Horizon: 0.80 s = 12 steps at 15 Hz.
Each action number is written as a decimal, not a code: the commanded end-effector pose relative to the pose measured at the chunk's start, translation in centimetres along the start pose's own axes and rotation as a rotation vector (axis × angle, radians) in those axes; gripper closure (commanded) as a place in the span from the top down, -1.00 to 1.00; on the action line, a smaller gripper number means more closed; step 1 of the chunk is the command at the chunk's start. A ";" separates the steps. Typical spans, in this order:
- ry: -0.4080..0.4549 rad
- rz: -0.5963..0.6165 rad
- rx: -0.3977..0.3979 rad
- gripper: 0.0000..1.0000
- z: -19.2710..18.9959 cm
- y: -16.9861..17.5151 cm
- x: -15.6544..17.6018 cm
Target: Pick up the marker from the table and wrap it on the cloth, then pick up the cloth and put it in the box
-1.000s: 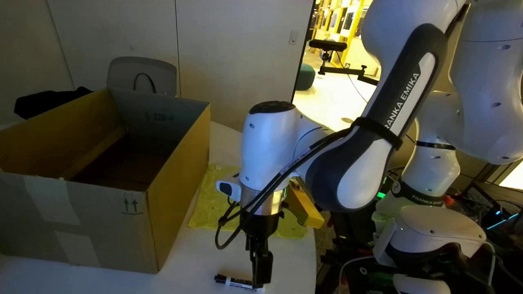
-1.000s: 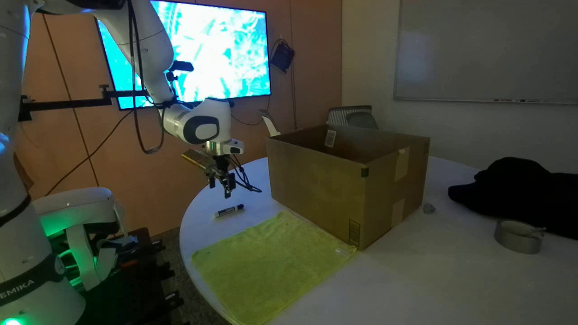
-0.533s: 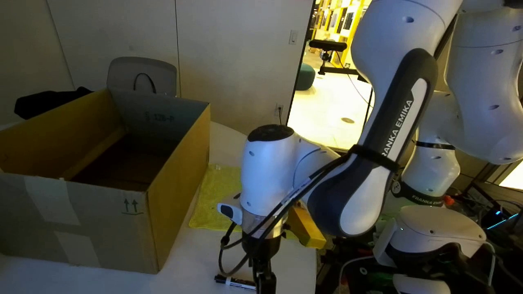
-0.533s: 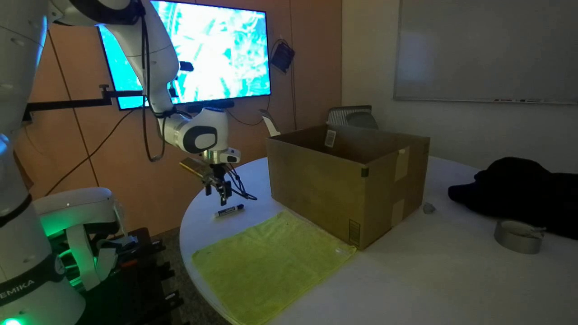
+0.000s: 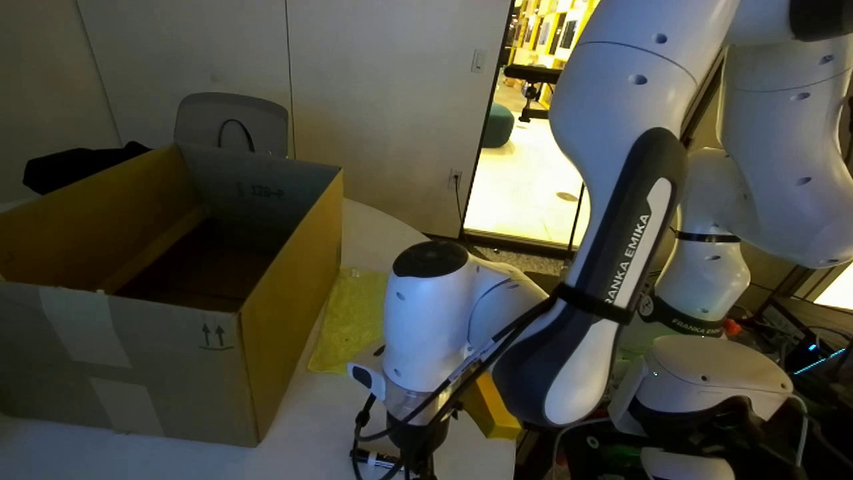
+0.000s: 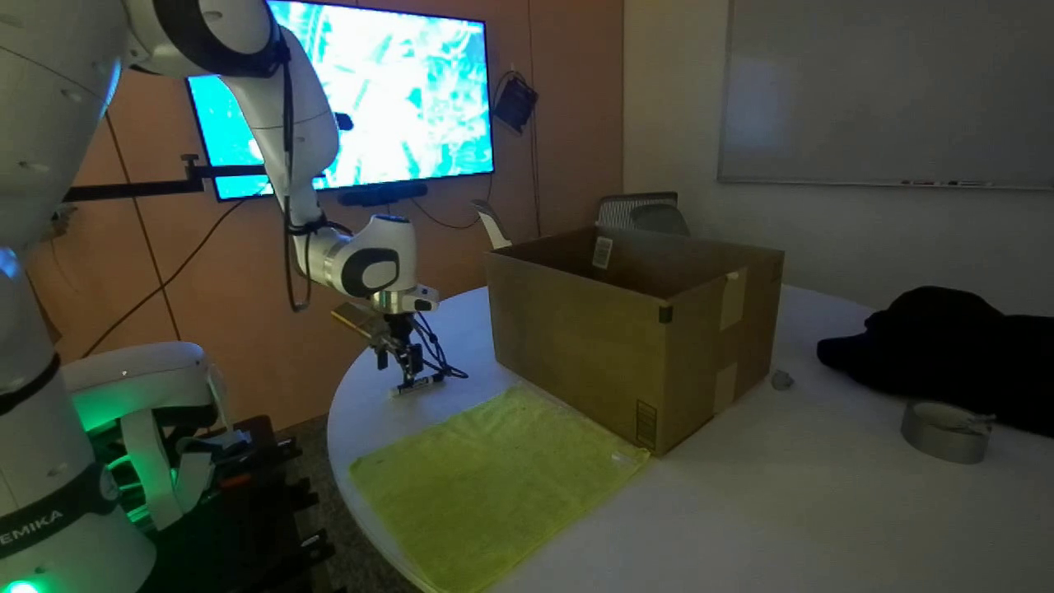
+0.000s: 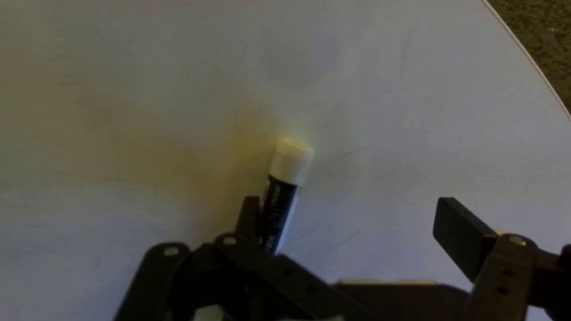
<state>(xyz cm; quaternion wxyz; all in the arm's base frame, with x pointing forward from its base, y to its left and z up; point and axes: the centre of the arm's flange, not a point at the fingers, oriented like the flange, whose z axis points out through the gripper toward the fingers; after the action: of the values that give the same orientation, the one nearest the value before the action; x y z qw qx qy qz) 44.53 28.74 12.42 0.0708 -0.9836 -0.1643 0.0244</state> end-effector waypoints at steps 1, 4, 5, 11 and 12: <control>0.017 0.013 -0.034 1.00 1.3 -0.1 1.7; 0.015 0.013 -0.054 1.00 1.6 0.4 2.0; 0.016 0.007 -0.063 1.00 1.5 0.5 2.1; 0.011 -0.014 -0.081 0.40 1.1 1.1 2.3; 0.009 -0.015 -0.081 0.23 0.9 1.3 2.4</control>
<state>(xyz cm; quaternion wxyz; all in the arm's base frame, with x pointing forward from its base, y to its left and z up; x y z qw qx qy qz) 46.47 28.07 11.01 0.0390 -0.9847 -0.1694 0.0135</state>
